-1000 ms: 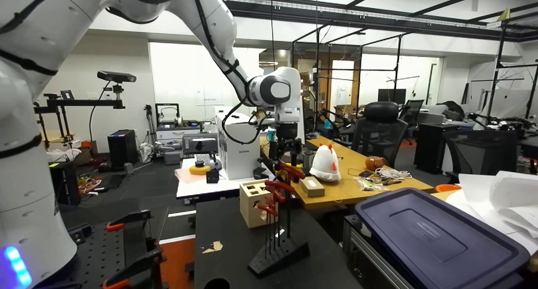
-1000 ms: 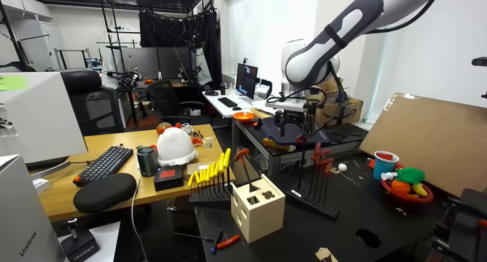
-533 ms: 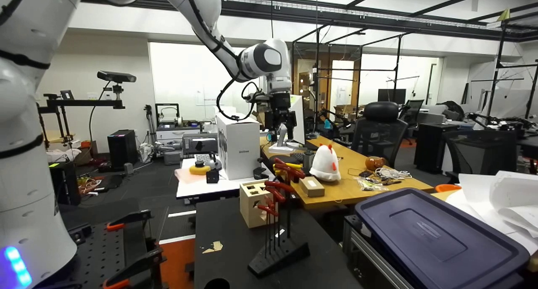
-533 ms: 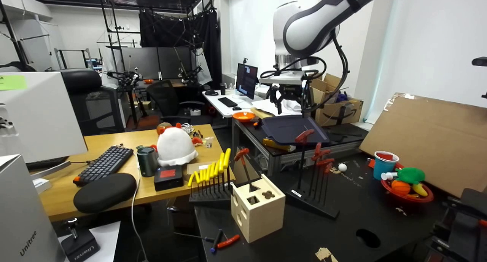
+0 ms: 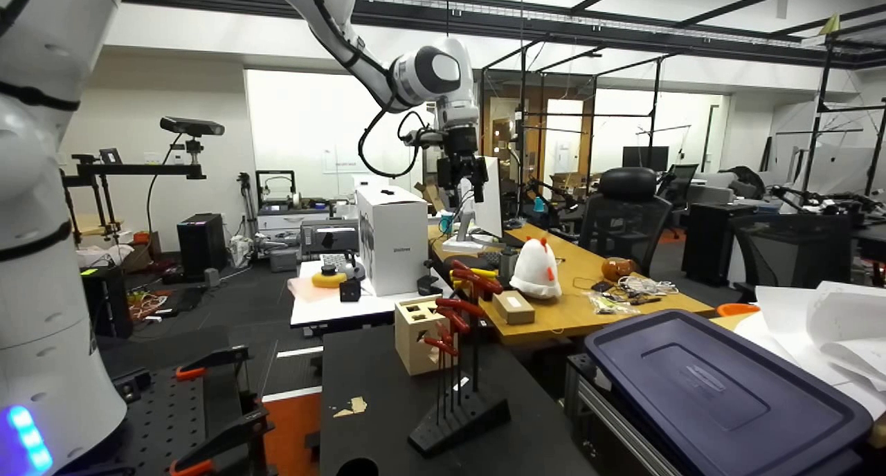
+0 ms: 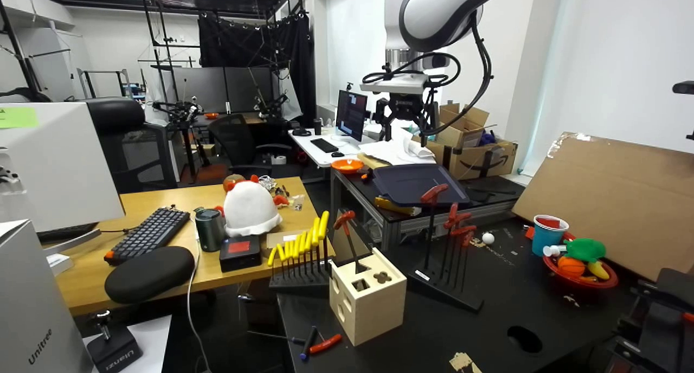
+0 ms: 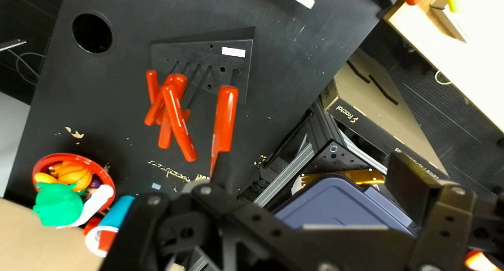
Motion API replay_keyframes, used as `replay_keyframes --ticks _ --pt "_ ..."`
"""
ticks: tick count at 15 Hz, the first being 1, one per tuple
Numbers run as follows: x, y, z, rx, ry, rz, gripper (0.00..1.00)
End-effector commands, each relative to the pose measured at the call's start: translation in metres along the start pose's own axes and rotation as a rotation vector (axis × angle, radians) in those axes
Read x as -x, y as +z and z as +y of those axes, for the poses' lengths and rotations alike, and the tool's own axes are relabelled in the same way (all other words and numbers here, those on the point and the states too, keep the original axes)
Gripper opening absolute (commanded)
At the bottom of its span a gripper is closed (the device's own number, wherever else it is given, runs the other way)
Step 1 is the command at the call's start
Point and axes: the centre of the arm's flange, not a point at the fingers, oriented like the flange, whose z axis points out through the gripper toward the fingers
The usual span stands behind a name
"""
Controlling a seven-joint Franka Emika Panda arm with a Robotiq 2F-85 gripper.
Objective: Pick up the orange object and put it on the holder.
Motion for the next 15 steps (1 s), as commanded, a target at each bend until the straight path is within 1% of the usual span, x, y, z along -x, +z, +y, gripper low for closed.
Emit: replay_keyframes --ticks 1,3,5,6,9,12,15 --pt "-0.001 -0.029 0.007 0.006 -0.071 0.0 1.0" --pt "0.002 -0.04 0.021 0.02 -0.097 0.003 1.0" --pt "0.01 -0.053 0.044 0.032 -0.087 0.007 1.0" --pt "0.018 -0.059 0.057 0.041 -0.069 0.014 1.0" --pt "0.046 -0.069 0.094 0.065 -0.08 0.02 1.0" --pt "0.077 -0.072 0.132 0.077 -0.221 0.019 1.0" --pt "0.101 -0.071 0.166 0.056 -0.388 0.03 1.0"
